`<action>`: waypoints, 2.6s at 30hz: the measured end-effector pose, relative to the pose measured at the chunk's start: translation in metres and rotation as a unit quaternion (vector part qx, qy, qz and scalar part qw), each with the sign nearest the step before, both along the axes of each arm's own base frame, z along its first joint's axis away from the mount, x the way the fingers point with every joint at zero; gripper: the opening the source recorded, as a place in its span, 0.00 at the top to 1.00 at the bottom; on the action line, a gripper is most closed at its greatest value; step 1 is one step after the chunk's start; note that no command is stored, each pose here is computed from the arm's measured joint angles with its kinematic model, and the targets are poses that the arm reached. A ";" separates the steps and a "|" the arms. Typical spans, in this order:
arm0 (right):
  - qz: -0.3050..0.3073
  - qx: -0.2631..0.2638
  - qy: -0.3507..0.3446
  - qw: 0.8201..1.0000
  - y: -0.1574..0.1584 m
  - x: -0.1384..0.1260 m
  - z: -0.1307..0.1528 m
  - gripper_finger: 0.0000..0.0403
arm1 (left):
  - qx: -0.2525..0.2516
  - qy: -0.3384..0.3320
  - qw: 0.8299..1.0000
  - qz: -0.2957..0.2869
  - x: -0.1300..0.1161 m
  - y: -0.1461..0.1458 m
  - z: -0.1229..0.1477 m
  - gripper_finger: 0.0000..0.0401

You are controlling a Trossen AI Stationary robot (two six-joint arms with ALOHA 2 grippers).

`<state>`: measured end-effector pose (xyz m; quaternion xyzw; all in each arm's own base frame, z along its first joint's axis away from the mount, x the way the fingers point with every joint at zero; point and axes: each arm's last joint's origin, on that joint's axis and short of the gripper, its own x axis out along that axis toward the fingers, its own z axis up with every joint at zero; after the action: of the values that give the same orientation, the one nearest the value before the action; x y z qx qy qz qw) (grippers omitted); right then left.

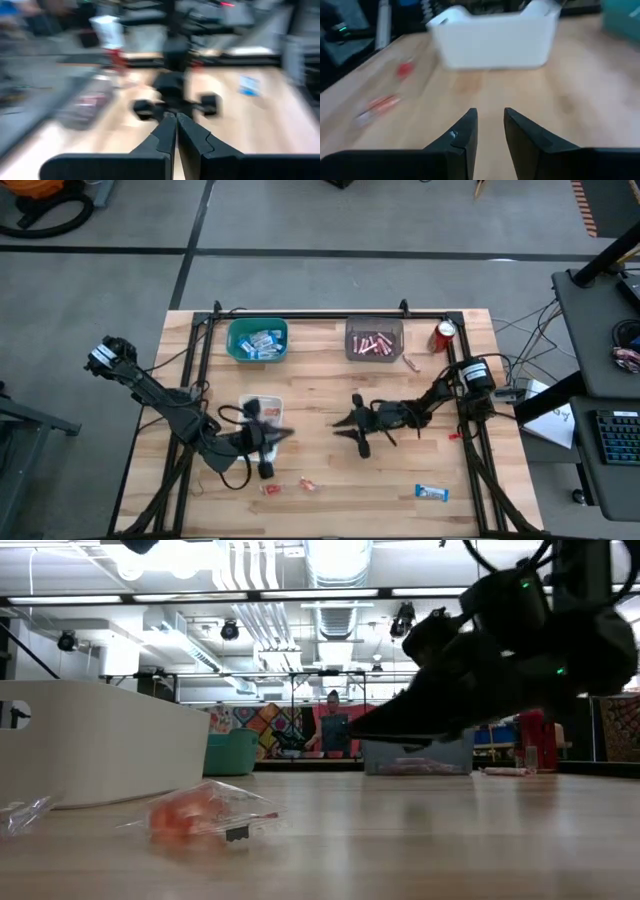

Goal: Sort candy
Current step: Put the orange gummy candy into the white bin

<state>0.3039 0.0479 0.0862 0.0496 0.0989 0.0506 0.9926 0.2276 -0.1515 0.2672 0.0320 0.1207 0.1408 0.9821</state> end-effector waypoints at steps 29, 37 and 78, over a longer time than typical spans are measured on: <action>0.117 0.078 0.206 0.968 0.072 -0.076 0.142 0.81 | -0.031 0.104 0.976 -0.187 0.047 -0.045 -0.095 0.61; 0.119 0.080 0.201 0.969 0.071 -0.080 0.148 0.81 | -0.037 0.134 0.974 -0.176 0.061 -0.056 -0.121 0.61; 0.127 0.071 0.215 0.966 0.075 -0.084 0.145 0.80 | -0.042 0.259 0.945 -0.198 0.086 -0.076 -0.109 1.00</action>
<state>0.2203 0.1233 0.2308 0.1167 0.3117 0.1714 0.9273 0.3140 -0.2278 0.1579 0.0490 0.3676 -0.0747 0.9257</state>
